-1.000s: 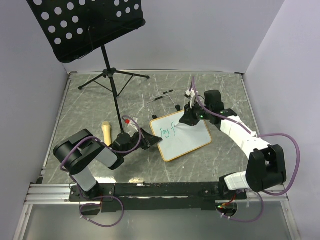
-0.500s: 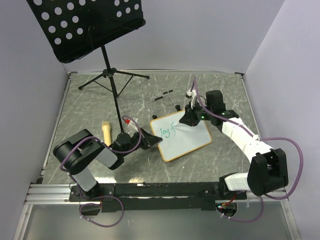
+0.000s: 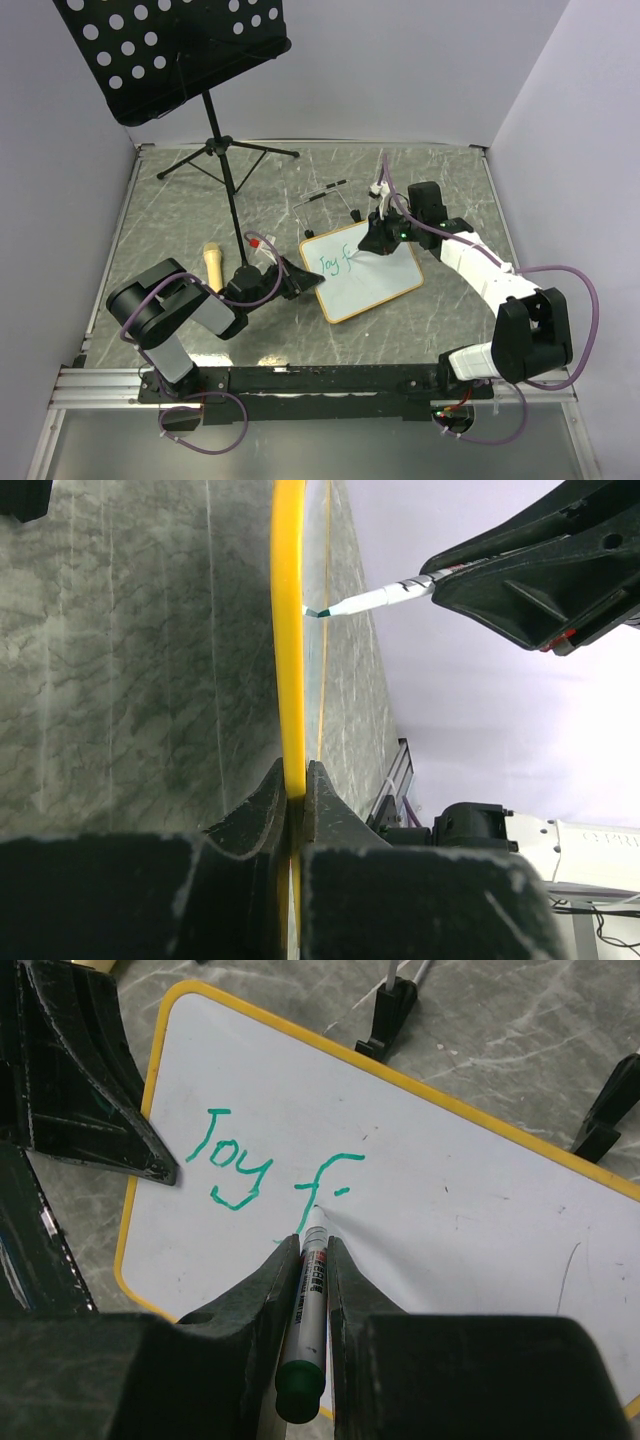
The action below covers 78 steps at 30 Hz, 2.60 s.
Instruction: Write a sentence on the whiteboard
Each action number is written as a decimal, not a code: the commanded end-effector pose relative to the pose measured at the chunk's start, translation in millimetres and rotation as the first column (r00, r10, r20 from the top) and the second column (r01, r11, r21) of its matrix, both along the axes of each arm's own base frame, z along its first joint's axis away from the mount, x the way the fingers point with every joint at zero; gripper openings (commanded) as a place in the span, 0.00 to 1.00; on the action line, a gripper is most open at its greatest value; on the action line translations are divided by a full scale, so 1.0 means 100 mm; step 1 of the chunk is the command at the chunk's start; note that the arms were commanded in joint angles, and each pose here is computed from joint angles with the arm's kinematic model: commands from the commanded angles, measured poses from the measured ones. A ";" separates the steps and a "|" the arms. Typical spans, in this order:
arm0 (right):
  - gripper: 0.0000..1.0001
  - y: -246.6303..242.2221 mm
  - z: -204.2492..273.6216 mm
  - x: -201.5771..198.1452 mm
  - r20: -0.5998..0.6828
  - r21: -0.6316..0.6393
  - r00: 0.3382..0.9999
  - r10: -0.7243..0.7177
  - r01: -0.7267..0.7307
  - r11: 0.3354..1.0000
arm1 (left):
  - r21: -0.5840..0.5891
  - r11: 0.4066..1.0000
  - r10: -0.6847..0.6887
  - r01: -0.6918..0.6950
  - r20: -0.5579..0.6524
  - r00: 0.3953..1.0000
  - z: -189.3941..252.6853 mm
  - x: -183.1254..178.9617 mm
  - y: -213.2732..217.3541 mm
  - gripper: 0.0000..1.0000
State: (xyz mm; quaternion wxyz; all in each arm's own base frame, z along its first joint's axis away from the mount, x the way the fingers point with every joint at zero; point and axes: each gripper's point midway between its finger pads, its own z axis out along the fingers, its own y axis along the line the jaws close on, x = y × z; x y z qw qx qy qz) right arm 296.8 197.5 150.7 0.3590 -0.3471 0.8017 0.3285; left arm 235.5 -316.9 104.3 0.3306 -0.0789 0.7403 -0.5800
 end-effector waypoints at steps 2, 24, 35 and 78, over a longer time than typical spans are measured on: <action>0.00 -0.01 0.07 0.15 0.031 -0.008 0.999 -0.032 0.032 0.999 | -0.283 0.956 0.025 0.076 0.337 0.941 1.08 -0.05 -0.03 0.01; 0.00 -0.05 0.11 0.12 0.047 -0.018 0.999 -0.014 0.014 1.000 | -0.281 0.957 0.027 0.073 0.337 0.941 1.08 -0.05 -0.02 0.01; 0.00 -0.04 0.13 0.03 0.049 -0.014 0.999 0.018 -0.017 1.000 | -0.281 0.958 0.038 0.060 0.331 0.943 1.08 -0.02 -0.02 0.01; 0.00 -0.07 0.31 0.18 0.122 0.020 0.991 -0.057 0.055 0.998 | -0.279 0.957 0.017 0.079 0.325 0.945 1.01 -0.04 0.01 0.01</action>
